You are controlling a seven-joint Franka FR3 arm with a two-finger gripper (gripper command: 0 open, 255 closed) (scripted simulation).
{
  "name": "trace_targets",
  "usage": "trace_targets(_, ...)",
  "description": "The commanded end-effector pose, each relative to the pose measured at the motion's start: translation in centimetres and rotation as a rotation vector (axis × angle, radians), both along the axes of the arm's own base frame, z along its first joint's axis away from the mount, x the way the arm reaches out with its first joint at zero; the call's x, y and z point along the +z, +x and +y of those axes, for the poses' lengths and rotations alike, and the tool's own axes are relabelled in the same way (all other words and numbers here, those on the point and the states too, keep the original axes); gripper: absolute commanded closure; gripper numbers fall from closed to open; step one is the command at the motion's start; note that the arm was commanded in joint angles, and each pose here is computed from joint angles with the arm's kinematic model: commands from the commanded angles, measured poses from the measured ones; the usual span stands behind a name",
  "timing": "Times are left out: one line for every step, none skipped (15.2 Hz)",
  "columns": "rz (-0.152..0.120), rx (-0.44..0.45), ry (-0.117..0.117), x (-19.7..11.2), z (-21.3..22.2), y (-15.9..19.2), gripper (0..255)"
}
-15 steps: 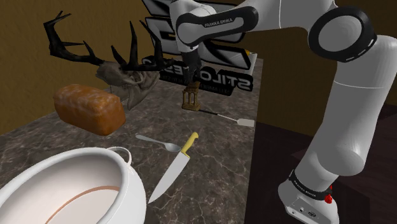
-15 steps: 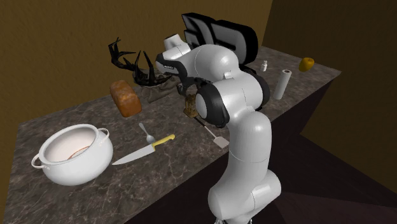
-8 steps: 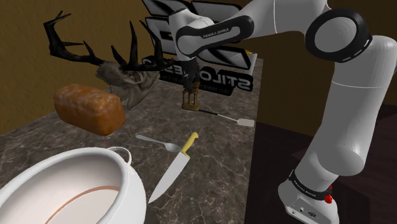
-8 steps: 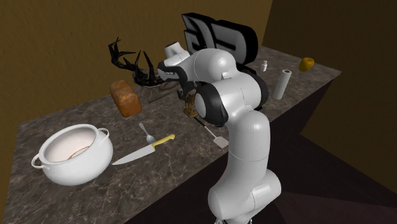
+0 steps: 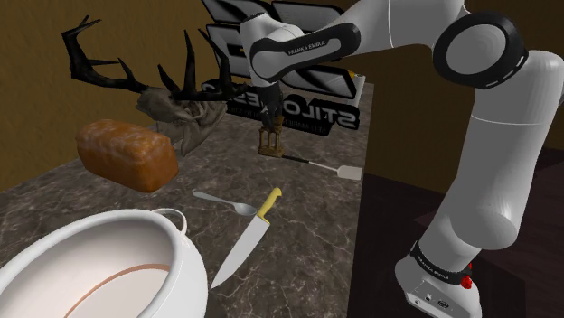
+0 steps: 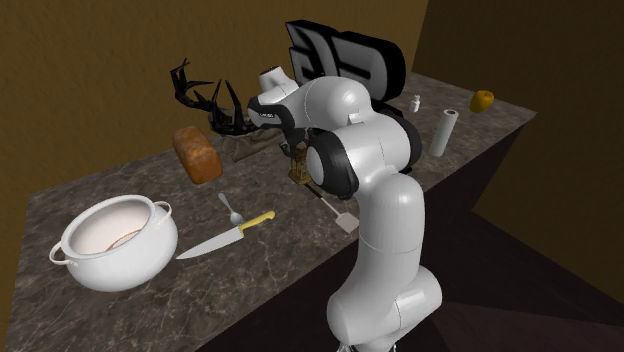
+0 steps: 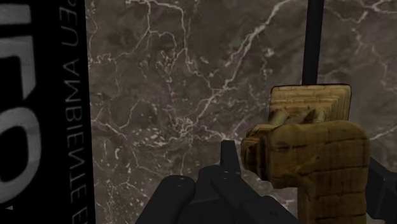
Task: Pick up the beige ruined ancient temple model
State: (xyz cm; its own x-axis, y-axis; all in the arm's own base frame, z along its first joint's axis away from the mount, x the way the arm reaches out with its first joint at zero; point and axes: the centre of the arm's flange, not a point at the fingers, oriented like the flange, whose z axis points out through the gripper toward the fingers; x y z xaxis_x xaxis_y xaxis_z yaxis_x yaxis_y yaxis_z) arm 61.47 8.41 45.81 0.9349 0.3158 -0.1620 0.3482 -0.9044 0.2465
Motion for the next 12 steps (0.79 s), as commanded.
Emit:
trace_targets(0.001, 0.001, 0.001, -0.1, 0.1, 0.0, 255)
trace_targets(0.001, 0.001, 0.001, 0.0, 0.1, 0.0, 255)
trace_targets(0.001, 0.001, 0.001, -0.1, 0.1, 0.0, 255)
trace_targets(0.001, 0.001, 0.001, 0.4, 0.1, 0.0, 255)
trace_targets(0.001, 0.001, 0.001, 1.0, 0.1, 0.0, 255)
trace_targets(0.001, 0.001, 0.001, 1.5, 0.1, 0.0, 255)
trace_targets(0.001, 0.001, 0.001, 2.0, 0.1, 0.0, 255)
trace_targets(0.001, 0.001, 0.001, 2.5, 0.1, 0.0, 255)
trace_targets(0.001, 0.001, 0.001, 3.1, 0.1, 0.0, 255)
trace_targets(0.001, 0.001, 0.001, 3.6, 0.1, 0.0, 255)
trace_targets(0.001, 0.001, 0.001, 4.1, 0.1, 0.0, 255)
trace_targets(0.001, 0.001, 0.001, 4.7, 0.1, 0.0, 255)
